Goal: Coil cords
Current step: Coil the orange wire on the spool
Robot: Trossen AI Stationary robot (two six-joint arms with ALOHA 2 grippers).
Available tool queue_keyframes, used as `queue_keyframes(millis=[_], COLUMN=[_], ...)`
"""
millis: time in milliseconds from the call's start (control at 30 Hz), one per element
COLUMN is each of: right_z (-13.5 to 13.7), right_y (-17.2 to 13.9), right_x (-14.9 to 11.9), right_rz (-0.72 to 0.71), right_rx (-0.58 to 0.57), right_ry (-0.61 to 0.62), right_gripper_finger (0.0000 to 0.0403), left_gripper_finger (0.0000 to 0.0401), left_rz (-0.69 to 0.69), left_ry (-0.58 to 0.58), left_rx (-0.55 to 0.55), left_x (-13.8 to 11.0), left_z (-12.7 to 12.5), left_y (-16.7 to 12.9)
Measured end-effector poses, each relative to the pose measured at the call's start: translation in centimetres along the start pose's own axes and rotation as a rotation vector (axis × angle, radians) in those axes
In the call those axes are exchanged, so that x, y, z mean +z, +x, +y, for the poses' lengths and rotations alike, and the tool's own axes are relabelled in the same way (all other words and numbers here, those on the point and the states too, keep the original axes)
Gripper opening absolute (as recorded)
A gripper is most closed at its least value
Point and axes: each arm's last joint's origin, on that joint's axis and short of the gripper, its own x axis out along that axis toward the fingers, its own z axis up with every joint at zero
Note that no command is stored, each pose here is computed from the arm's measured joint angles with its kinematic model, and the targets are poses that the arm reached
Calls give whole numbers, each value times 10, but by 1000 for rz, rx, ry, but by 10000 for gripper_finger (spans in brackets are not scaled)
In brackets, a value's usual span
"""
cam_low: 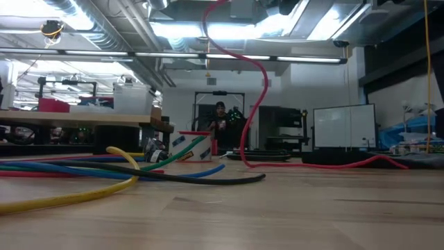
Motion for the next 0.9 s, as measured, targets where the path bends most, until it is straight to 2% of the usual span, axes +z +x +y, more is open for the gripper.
queue_keyframes(millis=[900], right_z=[1], right_y=[1], right_x=[-3], right_rz=[32], right_rx=[42], right_ry=[0], right_gripper_finger=[51], left_gripper_finger=[0], left_rz=[-74], left_ry=[53], left_rx=[-12], left_x=[7], left_z=[-1], left_y=[0])
